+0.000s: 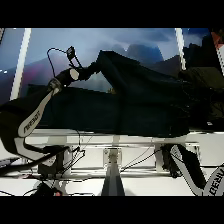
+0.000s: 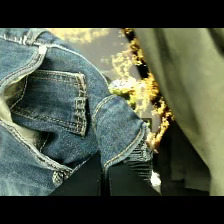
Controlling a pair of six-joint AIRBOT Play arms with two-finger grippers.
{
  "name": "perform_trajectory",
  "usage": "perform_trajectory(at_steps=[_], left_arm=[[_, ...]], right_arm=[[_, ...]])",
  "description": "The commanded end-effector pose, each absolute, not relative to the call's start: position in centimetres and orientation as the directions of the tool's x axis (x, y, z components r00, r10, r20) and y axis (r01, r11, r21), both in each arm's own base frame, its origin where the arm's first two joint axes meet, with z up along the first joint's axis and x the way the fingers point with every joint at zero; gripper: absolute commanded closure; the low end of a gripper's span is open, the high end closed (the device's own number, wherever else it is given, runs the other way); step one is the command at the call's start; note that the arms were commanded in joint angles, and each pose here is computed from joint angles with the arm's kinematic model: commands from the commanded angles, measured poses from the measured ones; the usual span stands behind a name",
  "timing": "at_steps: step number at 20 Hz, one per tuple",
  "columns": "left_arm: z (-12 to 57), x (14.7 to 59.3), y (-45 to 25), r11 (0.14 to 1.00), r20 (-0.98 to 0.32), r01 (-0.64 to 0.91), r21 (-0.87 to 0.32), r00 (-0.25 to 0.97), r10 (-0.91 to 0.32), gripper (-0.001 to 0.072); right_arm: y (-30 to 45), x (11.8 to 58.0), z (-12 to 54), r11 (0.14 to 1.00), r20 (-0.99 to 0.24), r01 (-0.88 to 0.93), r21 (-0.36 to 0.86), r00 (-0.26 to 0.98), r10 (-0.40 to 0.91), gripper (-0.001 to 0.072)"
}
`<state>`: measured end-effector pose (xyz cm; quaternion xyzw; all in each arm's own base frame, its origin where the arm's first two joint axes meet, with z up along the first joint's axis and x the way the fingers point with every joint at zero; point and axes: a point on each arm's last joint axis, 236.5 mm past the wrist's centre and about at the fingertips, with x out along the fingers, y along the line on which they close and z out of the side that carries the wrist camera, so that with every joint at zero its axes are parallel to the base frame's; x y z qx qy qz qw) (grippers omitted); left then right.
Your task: Fold the clothes and pants, and hang the long-sleeved shirts on hangers.
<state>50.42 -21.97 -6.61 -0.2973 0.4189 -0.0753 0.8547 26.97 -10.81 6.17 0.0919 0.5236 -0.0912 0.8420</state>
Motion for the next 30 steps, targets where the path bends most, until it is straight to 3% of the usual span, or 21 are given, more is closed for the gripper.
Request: perform_trajectory(at_steps=[1,4,8,9,13,18,24,26,30], left_arm=[[-8.5,52.7,-22.5,0.801,-0.667,-0.142,-0.582,0.648,-0.369,0.0149],[-9.2,54.6,-23.3,0.795,-0.658,-0.14,-0.591,0.654,-0.374,0.0161],[-9.9,55.6,-23.9,0.782,-0.655,-0.15,-0.606,0.652,-0.382,0.029],[-10.0,55.5,-24.0,0.782,-0.657,-0.15,-0.604,0.65,-0.383,0.0404],[-10.1,55.2,-24.9,0.785,-0.654,-0.136,-0.604,0.648,-0.391,0.0687],[-6.2,55.8,-24.7,0.834,-0.609,-0.009,-0.552,0.687,-0.396,0.0689],[6.8,53.9,-18.0,0.956,-0.594,0.231,-0.178,0.75,-0.292,0.069],[13.2,52.8,-15.9,0.965,-0.518,0.251,-0.075,0.818,-0.252,0.069],[24.3,49.1,-15.0,0.96,-0.326,0.272,-0.059,0.904,-0.277,0.069]], right_arm=[[-11.4,26.8,6.3,0.96,-0.893,0.276,0.043,0.442,-0.087,0.0693],[-11.4,26.8,6.3,0.96,-0.893,0.276,0.043,0.442,-0.087,0.0692],[-11.4,26.8,6.3,0.96,-0.893,0.276,0.043,0.442,-0.087,0.0692],[-11.4,26.8,6.4,0.96,-0.893,0.276,0.043,0.442,-0.087,0.0693],[-11.4,26.8,6.3,0.96,-0.893,0.276,0.043,0.442,-0.087,0.0692],[-11.6,27.1,6.5,0.96,-0.885,0.277,0.038,0.455,-0.096,0.0693],[-13.3,29.7,8.3,0.956,-0.808,0.294,0.006,0.564,-0.168,0.0693],[-13.7,30.1,8.7,0.954,-0.794,0.298,-0.004,0.58,-0.184,0.0693],[-13.6,30.0,8.6,0.955,-0.797,0.297,0.002,0.577,-0.178,0.0692]])
